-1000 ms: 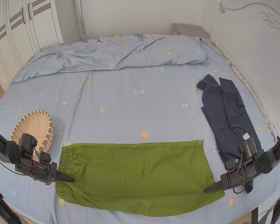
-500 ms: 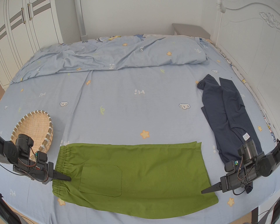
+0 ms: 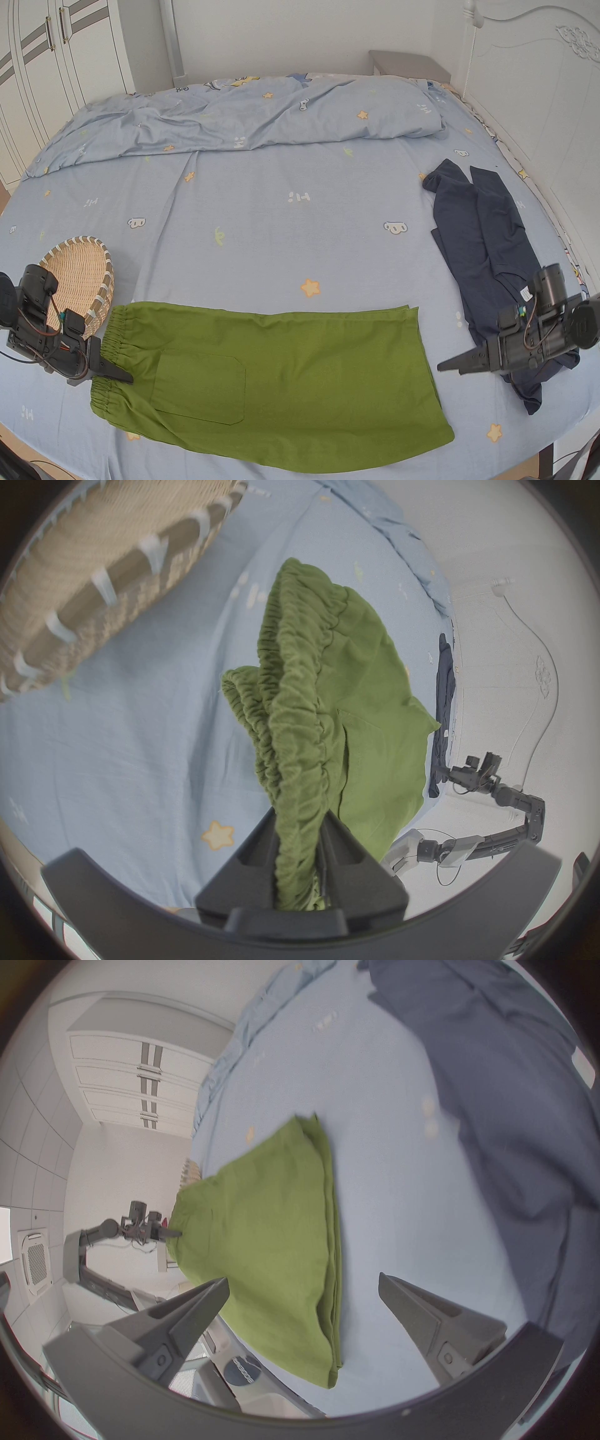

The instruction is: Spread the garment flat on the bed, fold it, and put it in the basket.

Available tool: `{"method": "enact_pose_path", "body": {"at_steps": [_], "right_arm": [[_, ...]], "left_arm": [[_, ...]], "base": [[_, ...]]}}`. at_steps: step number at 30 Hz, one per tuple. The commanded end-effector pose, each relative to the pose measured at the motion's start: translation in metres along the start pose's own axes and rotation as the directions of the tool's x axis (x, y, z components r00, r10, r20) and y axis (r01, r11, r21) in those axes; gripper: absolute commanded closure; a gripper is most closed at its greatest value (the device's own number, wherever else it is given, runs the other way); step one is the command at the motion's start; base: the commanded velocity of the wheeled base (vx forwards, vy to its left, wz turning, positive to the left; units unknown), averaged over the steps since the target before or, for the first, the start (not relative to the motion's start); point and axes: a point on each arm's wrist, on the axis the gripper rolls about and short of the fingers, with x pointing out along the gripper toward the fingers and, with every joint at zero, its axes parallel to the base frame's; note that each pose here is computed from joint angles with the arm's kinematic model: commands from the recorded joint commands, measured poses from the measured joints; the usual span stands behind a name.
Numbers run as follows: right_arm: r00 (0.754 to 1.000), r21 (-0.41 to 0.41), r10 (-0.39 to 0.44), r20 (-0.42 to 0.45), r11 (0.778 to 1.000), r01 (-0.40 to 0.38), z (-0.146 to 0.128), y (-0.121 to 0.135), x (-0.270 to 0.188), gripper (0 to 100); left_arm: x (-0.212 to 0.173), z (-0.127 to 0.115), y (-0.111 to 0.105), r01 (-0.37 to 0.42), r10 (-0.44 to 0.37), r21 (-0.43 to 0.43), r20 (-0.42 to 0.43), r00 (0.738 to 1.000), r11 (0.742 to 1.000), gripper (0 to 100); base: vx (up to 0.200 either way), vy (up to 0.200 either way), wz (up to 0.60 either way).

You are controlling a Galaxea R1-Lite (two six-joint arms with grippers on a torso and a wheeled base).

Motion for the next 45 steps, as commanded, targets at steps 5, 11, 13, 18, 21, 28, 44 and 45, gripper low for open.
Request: {"method": "enact_pose_path", "body": {"at_steps": [5, 11, 13, 18, 21, 28, 44, 45], "right_arm": [[0.979, -0.091, 0.007, 0.203, 0.996, 0.012, 0.041, 0.049, -0.062, 0], [0.98, -0.092, 0.002, 0.198, 0.996, 0.017, 0.038, 0.049, -0.061, 0], [0.98, -0.091, 0.002, 0.197, 0.996, 0.017, 0.038, 0.048, -0.061, 0], [0.98, -0.092, 0.001, 0.197, 0.996, 0.017, 0.037, 0.049, -0.061, 0], [0.981, -0.095, 0.004, 0.194, 0.995, 0.015, 0.037, 0.05, -0.061, 0], [0.982, -0.097, 0.005, 0.188, 0.995, 0.014, 0.035, 0.051, -0.06, 0], [0.982, -0.09, -0.017, 0.187, 0.995, 0.035, 0.035, 0.049, -0.058, 0], [0.982, -0.089, -0.019, 0.188, 0.995, 0.036, 0.035, 0.049, -0.058, 0]], "left_arm": [[-0.057, 0.001, -0.025, -0.106, 0.081, 0.116, 0.202, 0.976, 0.988, 100], [-0.068, 0.006, -0.018, -0.141, 0.112, 0.101, 0.249, 0.962, 0.985, 100], [-0.065, 0.004, -0.019, -0.14, 0.113, 0.102, 0.236, 0.965, 0.985, 100], [-0.051, 0.0, -0.041, -0.152, 0.118, 0.189, 0.181, 0.976, 0.97, 100], [-0.05, -0.001, -0.058, -0.137, 0.095, 0.231, 0.185, 0.978, 0.963, 100], [-0.038, -0.007, -0.142, -0.09, 0.027, 0.351, 0.179, 0.983, 0.932, 100], [-0.011, -0.04, -0.226, 0.03, -0.102, 0.596, 0.088, 0.991, 0.803, 100], [-0.007, -0.041, -0.228, 0.035, -0.102, 0.599, 0.079, 0.992, 0.8, 100]], "base": [[0.0, 0.0, 0.0], [0.0, 0.0, 0.0], [0.0, 0.0, 0.0], [0.0, 0.0, 0.0], [0.0, 0.0, 0.0], [0.0, 0.0, 0.0], [0.0, 0.0, 0.0], [0.0, 0.0, 0.0]]}}
